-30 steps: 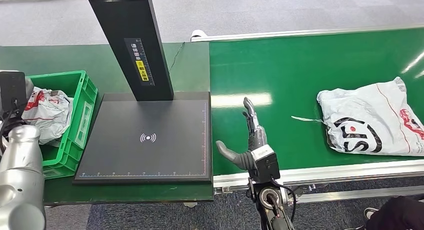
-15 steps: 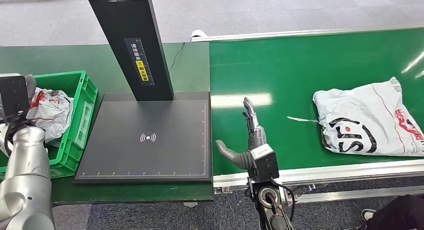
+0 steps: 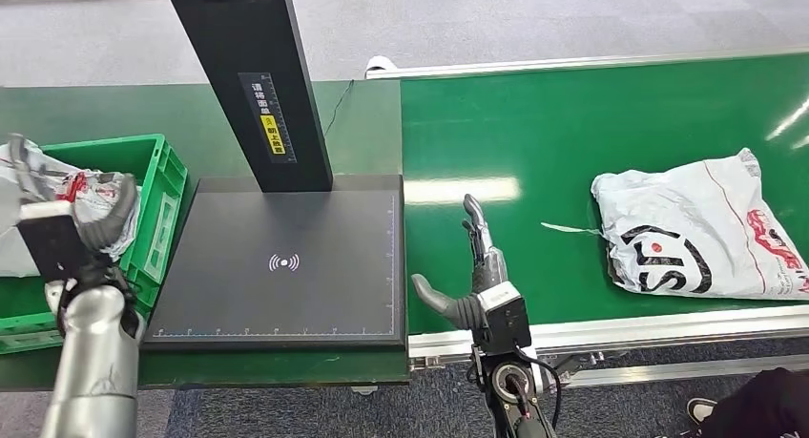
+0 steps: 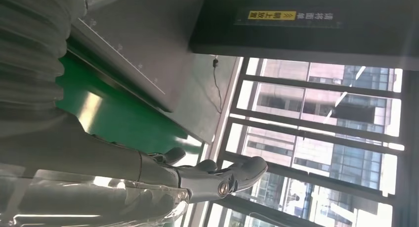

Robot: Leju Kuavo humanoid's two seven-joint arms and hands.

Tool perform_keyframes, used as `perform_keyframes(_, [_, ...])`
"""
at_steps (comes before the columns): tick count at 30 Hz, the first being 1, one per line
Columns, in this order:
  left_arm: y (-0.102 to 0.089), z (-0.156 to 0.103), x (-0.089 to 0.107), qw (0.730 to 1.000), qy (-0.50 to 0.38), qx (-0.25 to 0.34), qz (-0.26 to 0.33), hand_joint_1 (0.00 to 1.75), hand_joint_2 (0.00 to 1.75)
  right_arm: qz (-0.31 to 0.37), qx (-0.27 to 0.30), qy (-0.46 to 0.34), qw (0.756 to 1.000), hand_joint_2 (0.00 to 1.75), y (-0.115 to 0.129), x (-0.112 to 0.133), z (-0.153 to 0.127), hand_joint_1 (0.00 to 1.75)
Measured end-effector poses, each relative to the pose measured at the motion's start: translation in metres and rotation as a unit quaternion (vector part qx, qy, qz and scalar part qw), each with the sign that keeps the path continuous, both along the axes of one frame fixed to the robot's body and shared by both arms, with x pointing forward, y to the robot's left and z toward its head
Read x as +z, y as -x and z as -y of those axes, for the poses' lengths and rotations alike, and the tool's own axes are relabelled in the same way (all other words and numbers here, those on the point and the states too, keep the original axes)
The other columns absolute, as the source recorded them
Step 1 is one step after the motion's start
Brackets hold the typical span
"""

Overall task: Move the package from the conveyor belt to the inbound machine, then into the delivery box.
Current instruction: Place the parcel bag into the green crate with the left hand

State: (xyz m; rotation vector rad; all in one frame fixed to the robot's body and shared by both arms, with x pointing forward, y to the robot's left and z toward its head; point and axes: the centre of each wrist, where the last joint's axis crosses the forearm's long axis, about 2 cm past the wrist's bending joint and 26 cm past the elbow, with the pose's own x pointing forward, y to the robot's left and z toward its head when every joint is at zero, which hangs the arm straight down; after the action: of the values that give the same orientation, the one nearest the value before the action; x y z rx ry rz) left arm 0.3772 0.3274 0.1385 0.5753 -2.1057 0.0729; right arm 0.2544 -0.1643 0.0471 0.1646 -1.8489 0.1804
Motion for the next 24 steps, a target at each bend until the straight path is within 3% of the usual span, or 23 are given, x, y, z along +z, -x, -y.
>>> perform_keyframes(5, [0.067, 0.091, -0.05, 0.977, 0.064, -0.194, -0.054, 0.0, 1.75, -0.017, -0.004, -0.005, 1.0, 1.75, 0.021, -0.005, -0.003, 0.0])
perform_keyframes(9, [0.112, 0.143, -0.068, 0.963, 0.068, -0.24, -0.1, 0.0, 1.75, -0.019, -0.003, -0.011, 1.0, 1.75, 0.03, 0.002, -0.008, 0.0])
perform_keyframes(16, [0.148, 0.159, -0.071, 0.959, 0.074, -0.247, -0.119, 0.0, 1.75, -0.023, 0.005, -0.025, 0.999, 1.75, 0.03, 0.005, -0.009, 0.0])
perform_keyframes(24, [0.169, 0.161, -0.067, 0.959, 0.078, -0.245, -0.121, 0.0, 1.75, -0.026, 0.011, -0.035, 0.999, 1.75, 0.03, 0.005, -0.01, 0.0])
